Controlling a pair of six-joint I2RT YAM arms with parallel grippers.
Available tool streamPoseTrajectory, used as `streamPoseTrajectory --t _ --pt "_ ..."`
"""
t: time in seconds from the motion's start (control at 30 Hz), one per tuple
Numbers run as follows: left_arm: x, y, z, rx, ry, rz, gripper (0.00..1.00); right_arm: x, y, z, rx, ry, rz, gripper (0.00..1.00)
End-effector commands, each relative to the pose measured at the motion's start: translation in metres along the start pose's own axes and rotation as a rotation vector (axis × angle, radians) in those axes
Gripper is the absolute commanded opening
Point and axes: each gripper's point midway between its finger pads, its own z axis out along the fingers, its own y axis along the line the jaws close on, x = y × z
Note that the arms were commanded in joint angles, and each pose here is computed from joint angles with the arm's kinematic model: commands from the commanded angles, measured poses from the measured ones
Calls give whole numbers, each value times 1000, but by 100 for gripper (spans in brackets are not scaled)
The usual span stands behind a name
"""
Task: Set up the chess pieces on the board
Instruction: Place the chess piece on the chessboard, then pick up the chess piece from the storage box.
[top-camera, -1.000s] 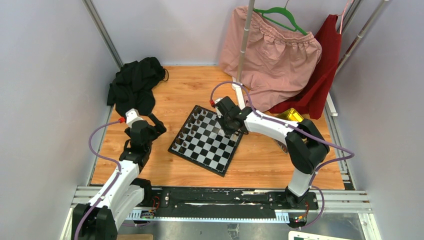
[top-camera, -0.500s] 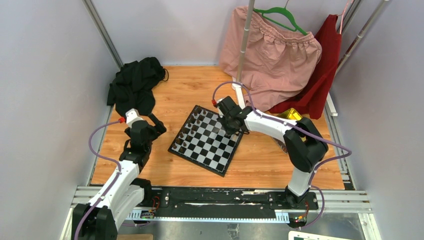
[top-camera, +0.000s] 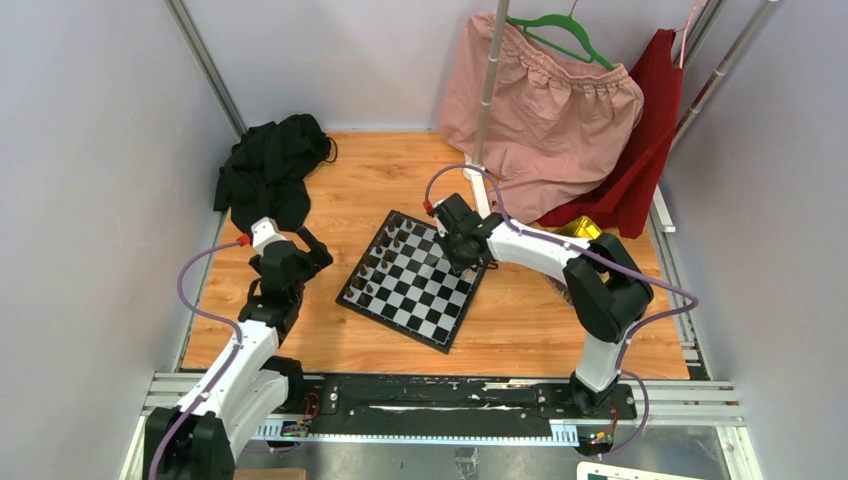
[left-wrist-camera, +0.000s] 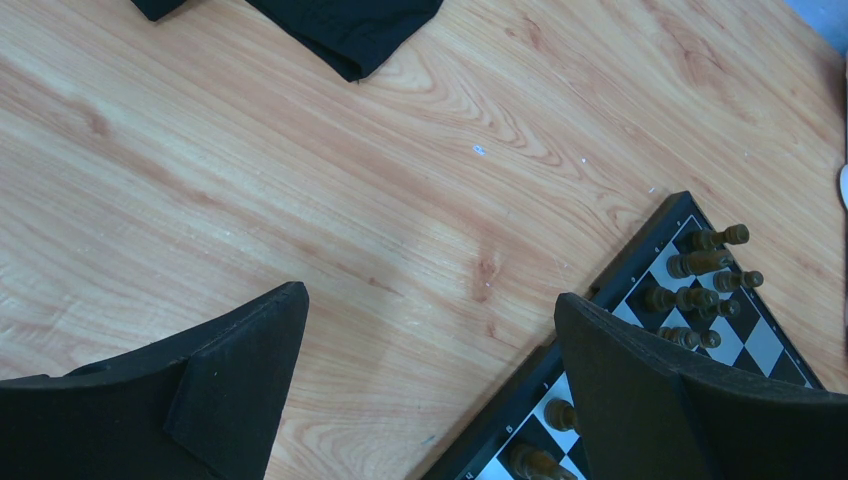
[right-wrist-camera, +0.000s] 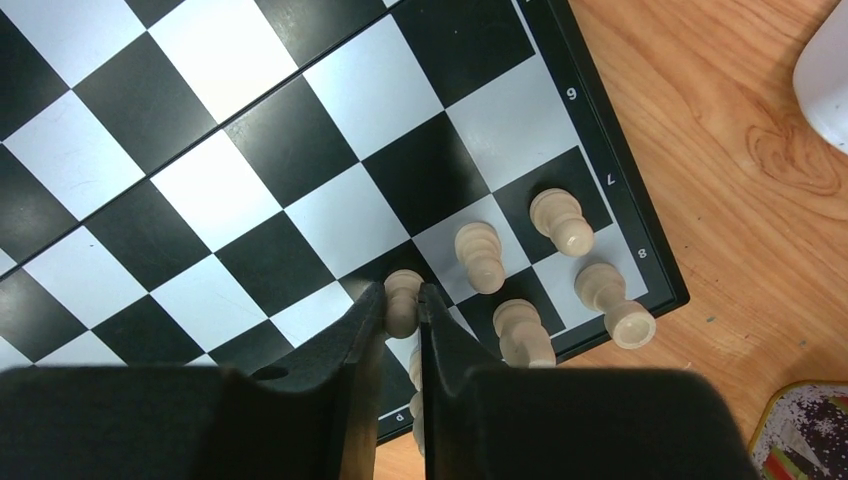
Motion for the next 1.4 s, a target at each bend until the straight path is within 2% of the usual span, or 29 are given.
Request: streamPoseTrajectory --t 0.0,0.2,0.37,0.67,0.83,1.1,1.2,1.37 --pt "-2 2 2 -5 -17 6 100 8 -3 1 -2 28 23 24" --pt "-2 2 2 -4 -14 4 100 2 -4 -6 -1 5 22 31" --pt "-2 2 2 -2 -16 3 100 -5 -3 -16 -4 -26 18 32" --pt "-1 1 3 1 -12 -2 100 -44 -6 -77 22 -194 11 32" --pt "0 -1 3 10 -10 -8 100 -46 -59 -107 222 -271 111 32" --pt "4 -10 8 54 -10 -70 100 18 -177 -121 505 -241 510 32" --pt "5 -12 9 71 -20 -84 100 45 -200 -119 553 -215 622 32" --pt "7 -11 9 77 -26 -90 100 70 -219 -115 592 -175 698 32"
